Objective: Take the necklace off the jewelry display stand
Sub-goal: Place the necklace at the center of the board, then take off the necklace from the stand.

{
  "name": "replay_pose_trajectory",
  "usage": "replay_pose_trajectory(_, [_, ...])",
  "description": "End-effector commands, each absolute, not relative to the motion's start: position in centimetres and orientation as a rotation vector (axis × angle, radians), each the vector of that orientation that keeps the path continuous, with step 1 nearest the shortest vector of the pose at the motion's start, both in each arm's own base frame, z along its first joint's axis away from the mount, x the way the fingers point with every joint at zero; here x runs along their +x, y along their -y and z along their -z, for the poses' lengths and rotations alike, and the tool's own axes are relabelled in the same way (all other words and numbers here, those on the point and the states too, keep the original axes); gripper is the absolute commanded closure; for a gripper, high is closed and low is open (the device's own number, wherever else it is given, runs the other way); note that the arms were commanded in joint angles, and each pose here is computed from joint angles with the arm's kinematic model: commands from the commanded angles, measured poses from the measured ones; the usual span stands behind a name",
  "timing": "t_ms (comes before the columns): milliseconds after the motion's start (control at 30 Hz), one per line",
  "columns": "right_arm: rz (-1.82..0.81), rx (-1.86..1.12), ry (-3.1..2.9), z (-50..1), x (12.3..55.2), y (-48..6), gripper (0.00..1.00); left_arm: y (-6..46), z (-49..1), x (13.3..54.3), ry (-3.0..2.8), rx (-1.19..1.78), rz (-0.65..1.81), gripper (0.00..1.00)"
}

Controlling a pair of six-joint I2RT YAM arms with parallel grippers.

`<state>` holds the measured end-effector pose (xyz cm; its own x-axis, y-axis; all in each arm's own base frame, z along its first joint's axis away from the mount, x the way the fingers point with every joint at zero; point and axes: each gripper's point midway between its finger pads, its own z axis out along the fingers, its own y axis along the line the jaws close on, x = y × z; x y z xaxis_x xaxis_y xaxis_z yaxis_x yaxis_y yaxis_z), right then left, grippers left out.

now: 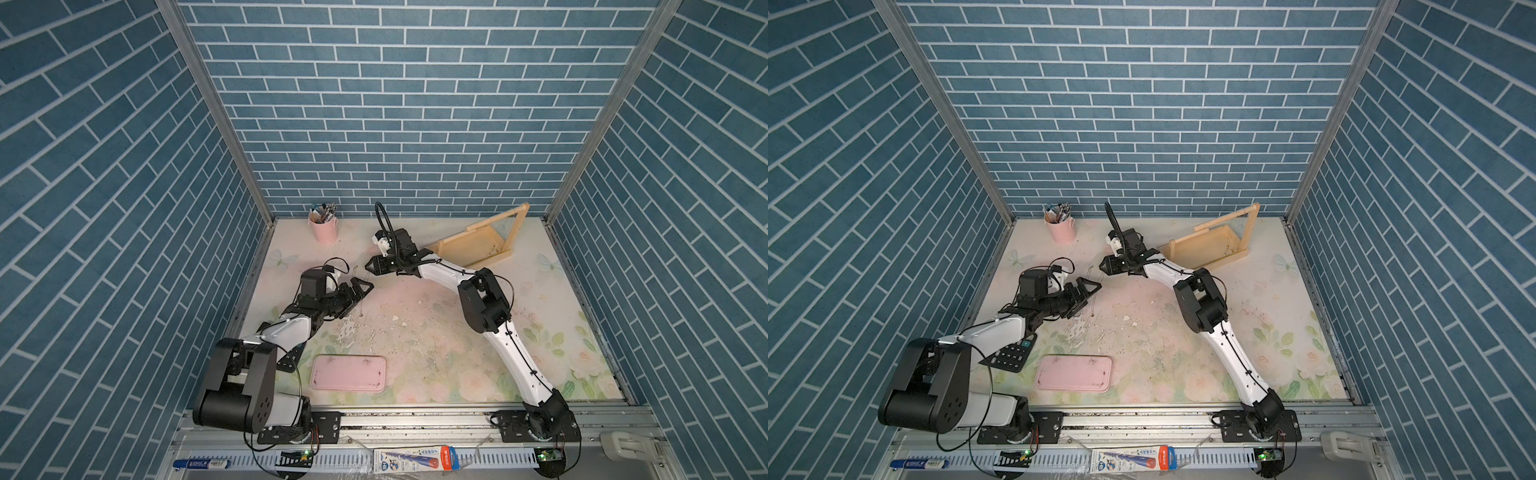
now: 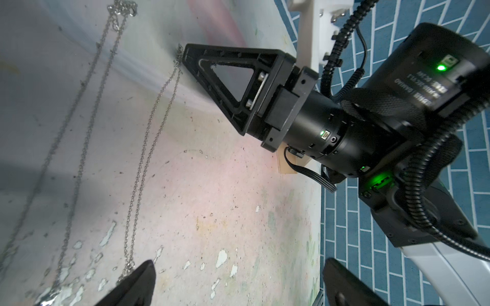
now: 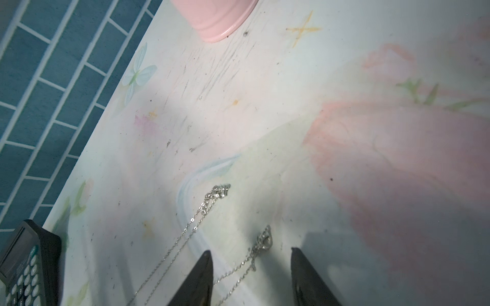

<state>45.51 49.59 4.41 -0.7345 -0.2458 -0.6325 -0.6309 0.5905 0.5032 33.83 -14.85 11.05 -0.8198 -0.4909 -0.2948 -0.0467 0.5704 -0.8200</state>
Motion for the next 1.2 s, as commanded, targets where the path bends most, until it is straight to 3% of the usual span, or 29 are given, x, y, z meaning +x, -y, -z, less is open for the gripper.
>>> replay_pose_trajectory(0, [-1.015,-0.718,-2.231,-9.5,45.9,-49.6,0.46,14.6,-12.4,33.8,-2.303,-0.375,1.154,0.01])
replay_pose_trajectory(433, [-0.968,-0.752,-2.091,-19.6,45.5,-47.6,0.24,13.0,-19.7,32.9,-2.243,-0.227,0.952,0.01])
replay_pose_trajectory(633, [-0.895,-0.705,-2.034,-24.7,46.0,-44.0,0.14,12.6,-23.4,32.5,-2.220,-0.179,0.842,0.01])
replay_pose_trajectory(867, [-0.787,-0.593,-2.001,-30.3,47.1,-36.9,0.11,13.5,-27.1,32.4,-2.195,-0.041,0.687,0.01])
replay_pose_trajectory(1167, [-0.647,-0.417,-2.010,-32.9,48.2,-27.1,0.10,16.8,-30.9,34.0,-2.130,0.115,0.466,0.01])
